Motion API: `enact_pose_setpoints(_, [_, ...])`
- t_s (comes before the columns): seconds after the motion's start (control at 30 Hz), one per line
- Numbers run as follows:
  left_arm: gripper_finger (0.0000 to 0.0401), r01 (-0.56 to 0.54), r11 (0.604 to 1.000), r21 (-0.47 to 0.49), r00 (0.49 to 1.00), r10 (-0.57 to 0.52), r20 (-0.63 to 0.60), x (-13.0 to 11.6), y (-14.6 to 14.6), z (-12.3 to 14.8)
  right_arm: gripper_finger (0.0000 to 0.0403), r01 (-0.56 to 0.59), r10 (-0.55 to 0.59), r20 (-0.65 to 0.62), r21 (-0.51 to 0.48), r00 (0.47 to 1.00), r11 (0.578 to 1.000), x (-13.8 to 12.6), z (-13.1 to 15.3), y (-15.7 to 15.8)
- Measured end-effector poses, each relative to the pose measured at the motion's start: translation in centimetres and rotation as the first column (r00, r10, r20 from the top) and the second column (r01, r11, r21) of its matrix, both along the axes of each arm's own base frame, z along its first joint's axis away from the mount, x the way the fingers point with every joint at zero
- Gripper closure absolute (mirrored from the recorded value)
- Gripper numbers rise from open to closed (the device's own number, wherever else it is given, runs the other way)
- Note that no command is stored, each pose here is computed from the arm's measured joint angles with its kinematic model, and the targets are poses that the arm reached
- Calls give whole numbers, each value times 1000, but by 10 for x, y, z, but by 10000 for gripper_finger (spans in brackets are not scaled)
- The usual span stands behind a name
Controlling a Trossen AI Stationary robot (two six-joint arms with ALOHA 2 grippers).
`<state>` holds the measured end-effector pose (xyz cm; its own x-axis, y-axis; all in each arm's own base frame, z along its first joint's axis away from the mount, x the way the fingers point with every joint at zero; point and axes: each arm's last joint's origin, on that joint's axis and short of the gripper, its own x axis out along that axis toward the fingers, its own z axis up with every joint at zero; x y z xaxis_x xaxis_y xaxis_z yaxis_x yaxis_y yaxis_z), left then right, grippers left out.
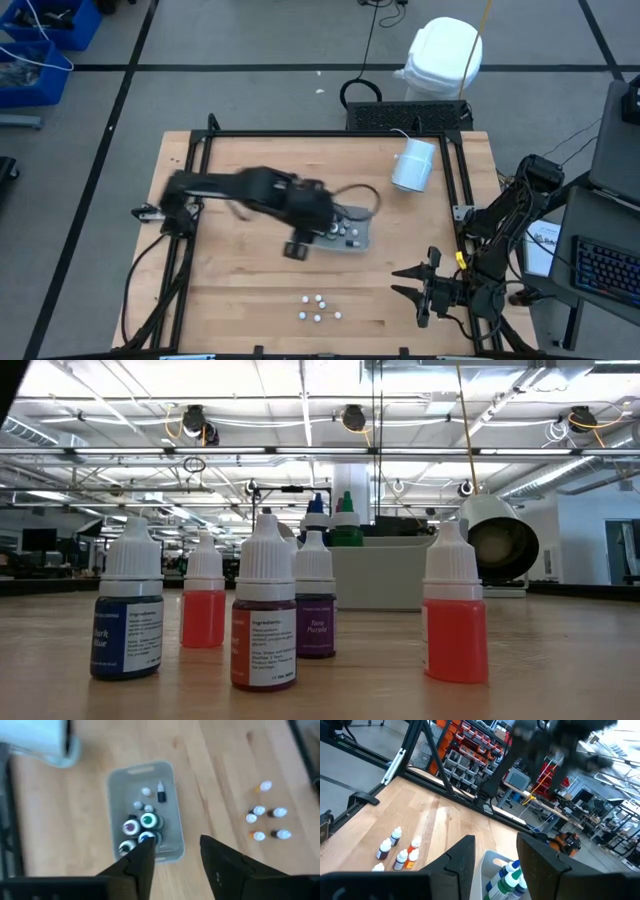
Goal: Pick & Place food coloring
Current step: Put the small yellow bottle into the gray bin
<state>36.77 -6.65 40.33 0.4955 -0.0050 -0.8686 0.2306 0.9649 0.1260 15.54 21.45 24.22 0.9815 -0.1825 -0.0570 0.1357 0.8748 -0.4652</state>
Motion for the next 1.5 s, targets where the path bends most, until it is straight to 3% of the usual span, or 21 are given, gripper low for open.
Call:
enact_pose_setpoints(0.13, [286, -41, 999, -1, 991, 41, 128, -53, -7, 29, 268, -5, 5, 5, 28, 1000, 1000, 0, 0, 0])
enact_pose_setpoints(0.23, [326, -53, 998, -23, 976, 57, 209, -89, -13, 21, 268, -27, 27, 4, 49, 1000, 998, 0, 0, 1])
enact_pose_setpoints(0.4, [390, 41, 998, -50, 918, -18, 397, -143, -19, -50, 268, -23, 23, 5, 72, 1000, 997, 0, -1, 1])
enact_pose_setpoints(0.57, [387, 23, 984, -179, 787, 92, 610, -180, -1, -143, 268, -8, 8, 0, 80, 1000, 997, 3, -3, -1])
enact_pose_setpoints(0.7, [396, 72, 969, -238, 709, 118, 696, -205, 10, -185, 268, 36, -35, -6, 95, 999, 995, 13, -9, -5])
enact_pose_setpoints(0.83, [389, 89, 967, -239, 648, 126, 751, -221, 17, -199, 268, 53, -50, -25, 118, 998, 992, 30, -16, -12])
enact_pose_setpoints(1.0, [384, 90, 966, -243, 620, 137, 772, -229, 20, -201, 270, -103, 122, -59, 253, 991, 962, 55, -17, -28])
enact_pose_setpoints(1.1, [390, 88, 967, -240, 625, 134, 769, -230, 20, -204, 277, -116, 147, -77, 311, 986, 943, 74, -16, -34])
enact_pose_setpoints(1.2, [397, 81, 971, -226, 652, 120, 749, -231, 21, -211, 283, -93, 133, -135, 271, 982, 958, 94, -25, -32])
enact_pose_setpoints(1.4, [378, 84, 973, -216, 673, 105, 732, -232, 21, -219, 285, -128, 180, -203, 249, 962, 960, 137, -18, -5])
enact_pose_setpoints(1.5, [368, 93, 975, -202, 651, 94, 753, -232, 21, -217, 283, -94, 175, -295, 270, 939, 958, 156, -21, 11])
